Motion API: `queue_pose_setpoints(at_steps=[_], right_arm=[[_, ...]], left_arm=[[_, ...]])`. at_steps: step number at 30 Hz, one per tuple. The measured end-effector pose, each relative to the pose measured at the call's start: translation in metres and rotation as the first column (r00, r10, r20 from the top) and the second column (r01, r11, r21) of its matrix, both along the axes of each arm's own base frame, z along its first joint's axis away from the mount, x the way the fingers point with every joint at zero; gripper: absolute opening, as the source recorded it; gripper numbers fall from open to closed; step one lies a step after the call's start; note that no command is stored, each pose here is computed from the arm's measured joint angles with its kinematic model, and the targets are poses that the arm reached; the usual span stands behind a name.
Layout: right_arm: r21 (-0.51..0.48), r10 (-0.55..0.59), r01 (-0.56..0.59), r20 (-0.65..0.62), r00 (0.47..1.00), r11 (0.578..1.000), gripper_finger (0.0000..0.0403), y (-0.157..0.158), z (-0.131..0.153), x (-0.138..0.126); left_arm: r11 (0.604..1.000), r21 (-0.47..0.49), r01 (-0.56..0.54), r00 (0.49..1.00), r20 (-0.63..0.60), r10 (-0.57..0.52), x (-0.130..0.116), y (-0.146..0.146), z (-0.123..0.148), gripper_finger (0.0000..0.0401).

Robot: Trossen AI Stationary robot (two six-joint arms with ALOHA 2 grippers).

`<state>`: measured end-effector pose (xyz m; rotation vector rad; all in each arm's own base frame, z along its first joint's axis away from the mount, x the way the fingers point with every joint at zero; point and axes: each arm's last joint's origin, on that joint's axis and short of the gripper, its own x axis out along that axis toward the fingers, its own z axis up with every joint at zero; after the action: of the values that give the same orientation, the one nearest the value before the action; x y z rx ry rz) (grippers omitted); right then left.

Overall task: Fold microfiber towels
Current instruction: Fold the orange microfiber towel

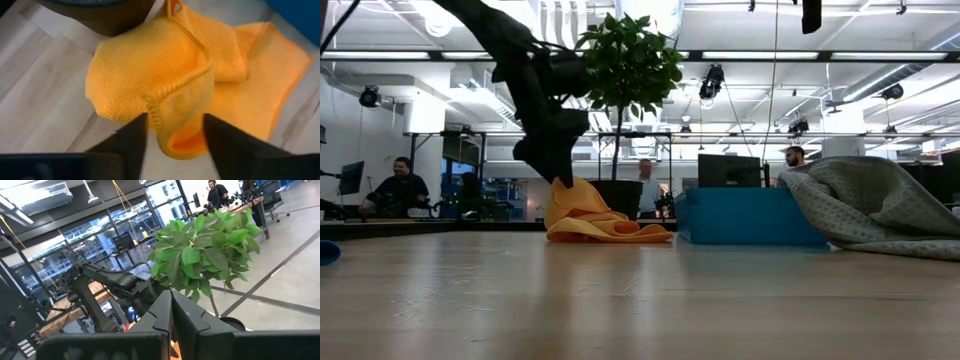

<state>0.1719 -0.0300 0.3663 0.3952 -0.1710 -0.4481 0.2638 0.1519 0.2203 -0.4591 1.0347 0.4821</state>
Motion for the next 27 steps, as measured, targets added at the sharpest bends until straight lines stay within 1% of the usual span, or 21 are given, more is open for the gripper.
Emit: queue_pose_setpoints(at_steps=[3, 4, 9, 11, 13, 15, 17, 18, 20, 22, 24, 25, 27], right_arm=[[0.000, 0.000, 0.000, 0.000, 1.000, 1.000, 0.0009, 0.000, 0.000, 0.000], [0.000, 0.000, 0.000, 0.000, 1.000, 1.000, 0.0009, 0.000, 0.000, 0.000], [-0.015, -0.002, 0.002, -0.011, 1.000, 1.000, 0.0009, 0.000, 0.000, 0.001], [-0.049, -0.006, 0.004, -0.034, 0.999, 0.999, 0.0009, 0.000, -0.002, 0.002], [-0.086, -0.010, 0.005, -0.061, 0.998, 0.996, 0.0009, -0.001, -0.003, 0.005], [-0.087, -0.012, 0.006, -0.068, 0.998, 0.996, 0.0009, -0.001, -0.004, 0.008], [-0.062, -0.012, 0.007, -0.072, 0.997, 0.998, 0.0009, -0.002, -0.007, 0.012], [-0.047, -0.010, 0.007, -0.075, 0.997, 0.999, 0.0009, -0.002, -0.009, 0.015], [-0.036, -0.009, 0.006, -0.083, 0.996, 0.999, 0.0009, -0.003, -0.013, 0.023], [-0.034, -0.008, 0.005, -0.088, 0.996, 0.999, 0.0009, -0.004, -0.016, 0.032], [-0.035, -0.009, 0.006, -0.087, 0.996, 0.999, 0.0009, -0.005, -0.020, 0.043], [-0.034, -0.009, 0.006, -0.089, 0.996, 0.999, 0.0009, -0.006, -0.023, 0.049], [-0.036, -0.009, 0.006, -0.065, 0.998, 0.999, 0.0009, -0.007, -0.026, 0.060]], left_arm=[[1.000, 0.006, 0.002, 1.000, 0.010, -0.002, -0.003, -0.002, 0.006, 0.0032], [1.000, 0.013, 0.000, 1.000, 0.024, -0.001, -0.004, -0.003, 0.010, 0.0018], [0.996, 0.079, 0.051, 0.995, 0.084, -0.057, -0.017, -0.014, 0.037, 0.0003], [0.991, 0.113, 0.070, 0.989, 0.125, -0.084, -0.023, -0.021, 0.051, 0.0002], [0.980, 0.156, 0.127, 0.973, 0.171, -0.153, -0.031, -0.032, 0.067, 0.0001], [0.957, 0.218, 0.192, 0.948, 0.211, -0.238, -0.039, -0.047, 0.084, 0.0001], [0.924, 0.286, 0.255, 0.911, 0.248, -0.328, -0.049, -0.065, 0.099, 0.0000], [0.899, 0.324, 0.293, 0.885, 0.264, -0.384, -0.054, -0.074, 0.107, 0.0000], [0.834, 0.407, 0.373, 0.822, 0.271, -0.500, -0.064, -0.093, 0.121, 0.0000], [0.757, 0.483, 0.440, 0.750, 0.266, -0.606, -0.072, -0.109, 0.134, 0.0000], [0.683, 0.541, 0.490, 0.680, 0.253, -0.688, -0.078, -0.123, 0.146, 0.0000], [0.664, 0.551, 0.506, 0.658, 0.251, -0.710, -0.080, -0.128, 0.152, 0.0000], [0.648, 0.548, 0.529, 0.638, 0.247, -0.729, -0.082, -0.134, 0.166, 0.0000]])
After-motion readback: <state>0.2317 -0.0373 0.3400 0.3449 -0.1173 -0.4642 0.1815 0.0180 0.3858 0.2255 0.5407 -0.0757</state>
